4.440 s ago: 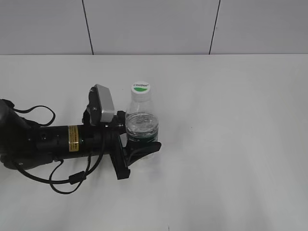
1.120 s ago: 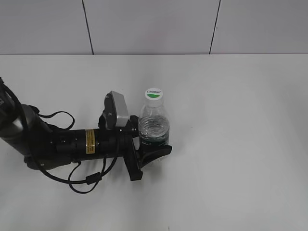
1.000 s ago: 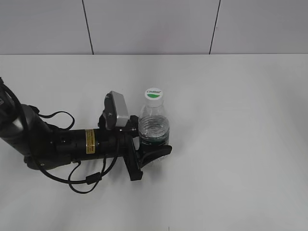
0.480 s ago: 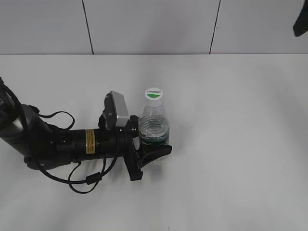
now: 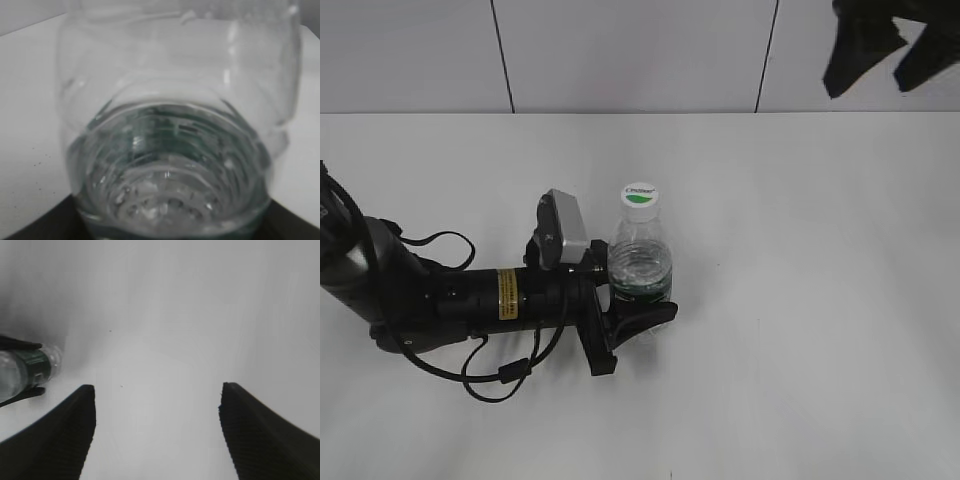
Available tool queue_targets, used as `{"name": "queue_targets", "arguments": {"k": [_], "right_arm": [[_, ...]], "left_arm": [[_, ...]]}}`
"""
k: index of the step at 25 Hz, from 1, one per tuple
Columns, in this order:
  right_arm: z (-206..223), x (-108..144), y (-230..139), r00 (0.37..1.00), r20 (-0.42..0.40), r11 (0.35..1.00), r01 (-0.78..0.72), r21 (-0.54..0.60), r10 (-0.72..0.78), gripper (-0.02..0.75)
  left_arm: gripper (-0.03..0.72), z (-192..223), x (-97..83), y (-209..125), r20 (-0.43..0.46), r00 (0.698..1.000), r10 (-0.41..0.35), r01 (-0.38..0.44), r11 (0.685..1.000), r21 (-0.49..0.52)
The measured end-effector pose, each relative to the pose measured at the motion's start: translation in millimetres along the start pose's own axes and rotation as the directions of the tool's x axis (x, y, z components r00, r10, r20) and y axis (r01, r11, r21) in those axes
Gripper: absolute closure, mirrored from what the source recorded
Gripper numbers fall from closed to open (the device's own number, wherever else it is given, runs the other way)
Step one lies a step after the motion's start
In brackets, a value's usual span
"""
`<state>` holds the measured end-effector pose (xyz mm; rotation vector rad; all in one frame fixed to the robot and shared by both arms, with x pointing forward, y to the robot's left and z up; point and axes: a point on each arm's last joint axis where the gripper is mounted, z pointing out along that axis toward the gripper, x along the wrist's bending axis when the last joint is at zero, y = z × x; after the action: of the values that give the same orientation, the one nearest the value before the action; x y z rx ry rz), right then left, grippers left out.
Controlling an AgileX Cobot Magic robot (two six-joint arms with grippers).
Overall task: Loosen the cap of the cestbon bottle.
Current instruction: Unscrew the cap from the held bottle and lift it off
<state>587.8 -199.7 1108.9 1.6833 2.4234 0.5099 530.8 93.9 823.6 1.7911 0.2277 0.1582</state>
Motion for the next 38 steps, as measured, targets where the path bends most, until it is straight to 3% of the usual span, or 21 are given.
{"name": "queue_targets", "arguments": {"k": [7,11,18,29,38], "right_arm": [[-5.8,77.1,5.1,0.980,-0.071,0.982,0.184,-0.037,-0.187,0.154],[7.5,103.4,4.2,0.971,-0.098,0.976,0.216,-0.006,-0.216,0.154],[31.1,129.8,0.9,0.966,-0.126,0.971,0.235,0.053,-0.227,0.154],[28.4,148.6,-3.0,0.976,-0.218,0.995,0.018,0.102,0.005,0.154],[42.3,174.4,-4.3,0.973,-0.230,0.990,0.049,0.133,-0.017,0.154]], "left_arm": [[0.276,0.0,0.0,0.0,0.000,1.000,0.000,0.000,1.000,0.000],[0.276,0.0,0.0,0.0,0.000,1.000,0.000,0.000,1.000,0.000],[0.276,0.0,0.1,0.0,-0.001,1.000,0.000,0.000,1.000,0.000],[0.276,0.0,0.1,0.0,-0.001,1.000,0.000,0.000,1.000,0.000],[0.276,0.0,0.1,0.0,-0.001,1.000,0.000,0.000,1.000,0.000]]}}
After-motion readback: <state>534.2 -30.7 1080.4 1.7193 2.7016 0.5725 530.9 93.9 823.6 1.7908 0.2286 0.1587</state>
